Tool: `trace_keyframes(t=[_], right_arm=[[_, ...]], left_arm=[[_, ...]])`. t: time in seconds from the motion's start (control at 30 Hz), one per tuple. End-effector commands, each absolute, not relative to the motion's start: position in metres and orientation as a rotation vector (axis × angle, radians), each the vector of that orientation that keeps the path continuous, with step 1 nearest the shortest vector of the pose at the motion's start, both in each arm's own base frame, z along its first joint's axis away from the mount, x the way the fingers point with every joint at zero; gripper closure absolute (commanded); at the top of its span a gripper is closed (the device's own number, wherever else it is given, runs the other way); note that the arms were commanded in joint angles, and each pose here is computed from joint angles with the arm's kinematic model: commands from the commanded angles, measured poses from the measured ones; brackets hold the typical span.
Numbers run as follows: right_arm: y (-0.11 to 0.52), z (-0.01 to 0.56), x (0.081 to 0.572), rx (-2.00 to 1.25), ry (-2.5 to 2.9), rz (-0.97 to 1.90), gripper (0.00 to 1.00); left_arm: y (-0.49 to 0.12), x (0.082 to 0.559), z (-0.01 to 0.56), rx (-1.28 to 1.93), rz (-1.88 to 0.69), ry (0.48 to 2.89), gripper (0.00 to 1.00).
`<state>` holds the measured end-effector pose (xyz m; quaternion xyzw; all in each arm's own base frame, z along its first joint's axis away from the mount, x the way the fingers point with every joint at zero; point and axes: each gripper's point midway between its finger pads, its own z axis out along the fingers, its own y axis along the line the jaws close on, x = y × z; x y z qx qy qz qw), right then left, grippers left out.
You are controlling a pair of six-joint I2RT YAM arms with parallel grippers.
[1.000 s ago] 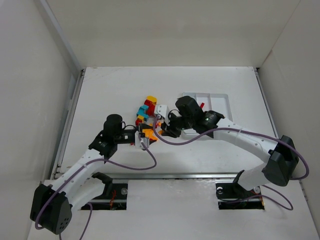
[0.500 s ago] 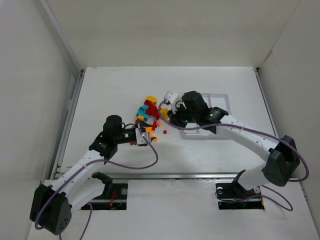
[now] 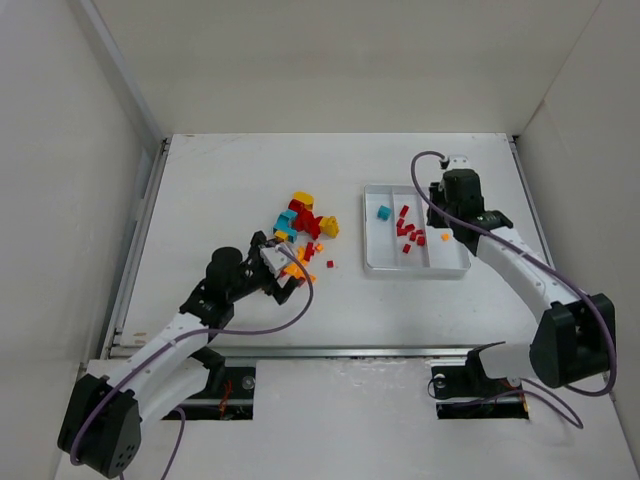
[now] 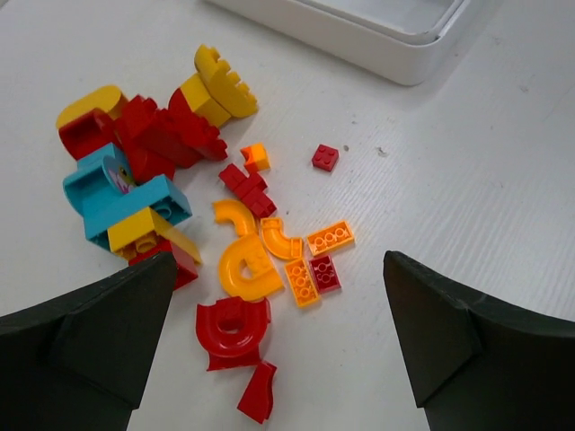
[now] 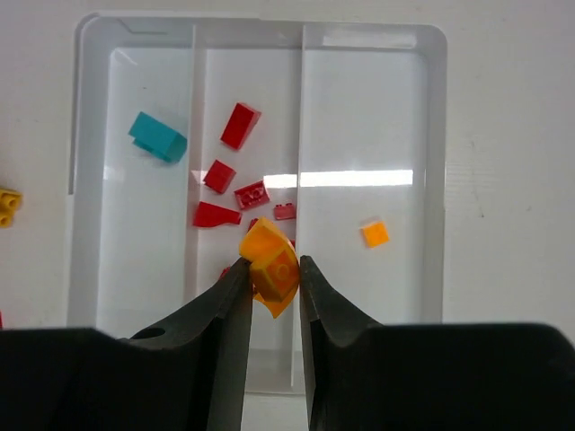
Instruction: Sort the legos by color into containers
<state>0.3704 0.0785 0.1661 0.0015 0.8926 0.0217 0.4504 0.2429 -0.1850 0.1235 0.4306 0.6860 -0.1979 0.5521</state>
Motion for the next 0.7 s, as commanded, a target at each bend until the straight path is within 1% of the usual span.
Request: trace_keyframes(t=[0.0,0.13,0.23,0.37,0.47,0.5,0.53,0.57,0.63,0.67], right_arm=[[0.052,0.161,0.382,0.117,2.197,-0.061,1.00],[0.034,0.148,0.401,0.170,2.249,-0.106,1.00],[0.021,0.134,0.406,0.206,2.289,-0.127,1.00],[0.019,0.115,0.421,0.155,2.342,-0.155,0.92],[0.018,0.099,0.422,0.136,2.397,-0.175,0.84],[0.018,0.087,0.419,0.132,2.432,-0.185,0.77],[0.018,0.082,0.419,0.130,2.443,-0.188,0.74],[0.018,0.079,0.419,0.129,2.452,-0.190,0.72],[0.018,0.074,0.418,0.128,2.464,-0.194,0.72],[0.018,0.074,0.418,0.128,2.464,-0.194,0.71]], left_arm=[[-0.180,0.247,0.127,0.882,-0.475,1.653,0.00],[-0.180,0.246,0.126,0.880,-0.475,1.646,0.00],[-0.177,0.249,0.126,0.862,-0.452,1.641,0.00],[-0.176,0.248,0.125,0.862,-0.452,1.641,0.00],[-0.177,0.248,0.127,0.860,-0.451,1.632,0.00],[-0.177,0.248,0.127,0.860,-0.451,1.632,0.00],[-0.177,0.248,0.127,0.860,-0.451,1.632,0.00],[-0.177,0.248,0.127,0.860,-0.451,1.632,0.00],[-0.177,0.248,0.127,0.860,-0.451,1.632,0.00],[-0.177,0.249,0.127,0.867,-0.445,1.628,0.00]])
